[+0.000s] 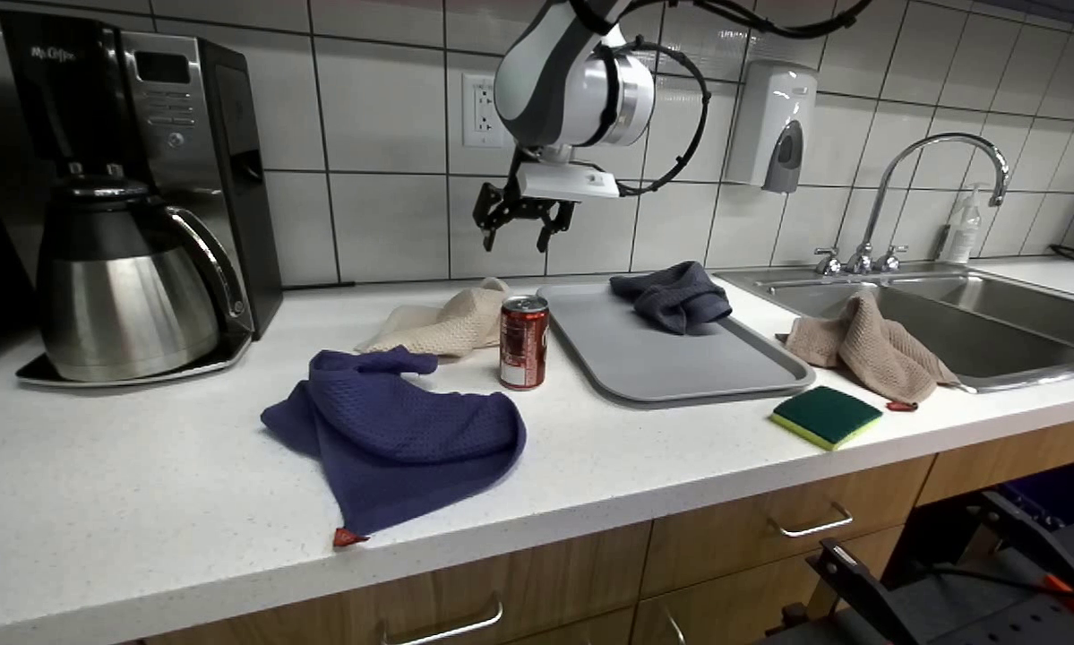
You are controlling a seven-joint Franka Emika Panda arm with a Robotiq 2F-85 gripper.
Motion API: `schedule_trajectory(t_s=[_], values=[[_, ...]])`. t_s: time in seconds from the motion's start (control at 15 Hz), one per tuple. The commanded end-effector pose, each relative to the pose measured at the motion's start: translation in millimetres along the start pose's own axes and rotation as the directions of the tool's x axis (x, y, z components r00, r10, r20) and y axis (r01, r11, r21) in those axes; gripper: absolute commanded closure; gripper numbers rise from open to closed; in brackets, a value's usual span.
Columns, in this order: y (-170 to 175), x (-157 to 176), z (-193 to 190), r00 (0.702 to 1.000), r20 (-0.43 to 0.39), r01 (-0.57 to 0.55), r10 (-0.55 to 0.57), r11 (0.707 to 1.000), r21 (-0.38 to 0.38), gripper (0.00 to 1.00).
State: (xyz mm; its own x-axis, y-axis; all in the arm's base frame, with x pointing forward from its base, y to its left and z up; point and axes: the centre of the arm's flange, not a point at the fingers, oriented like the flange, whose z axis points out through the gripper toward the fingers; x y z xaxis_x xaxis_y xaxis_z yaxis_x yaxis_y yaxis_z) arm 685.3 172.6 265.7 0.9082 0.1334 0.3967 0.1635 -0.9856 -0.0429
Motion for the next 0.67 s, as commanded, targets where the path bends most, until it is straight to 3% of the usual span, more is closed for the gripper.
schedule_trajectory(t_s=[0.0, 0.6], values=[[18.9, -16.9, -23.2, 0.999, 0.017, -0.038, 0.038, 0.999, -0.025, 0.00], [64.1, -40.7, -40.9, 0.995, 0.040, -0.089, 0.091, 0.995, -0.055, 0.00]])
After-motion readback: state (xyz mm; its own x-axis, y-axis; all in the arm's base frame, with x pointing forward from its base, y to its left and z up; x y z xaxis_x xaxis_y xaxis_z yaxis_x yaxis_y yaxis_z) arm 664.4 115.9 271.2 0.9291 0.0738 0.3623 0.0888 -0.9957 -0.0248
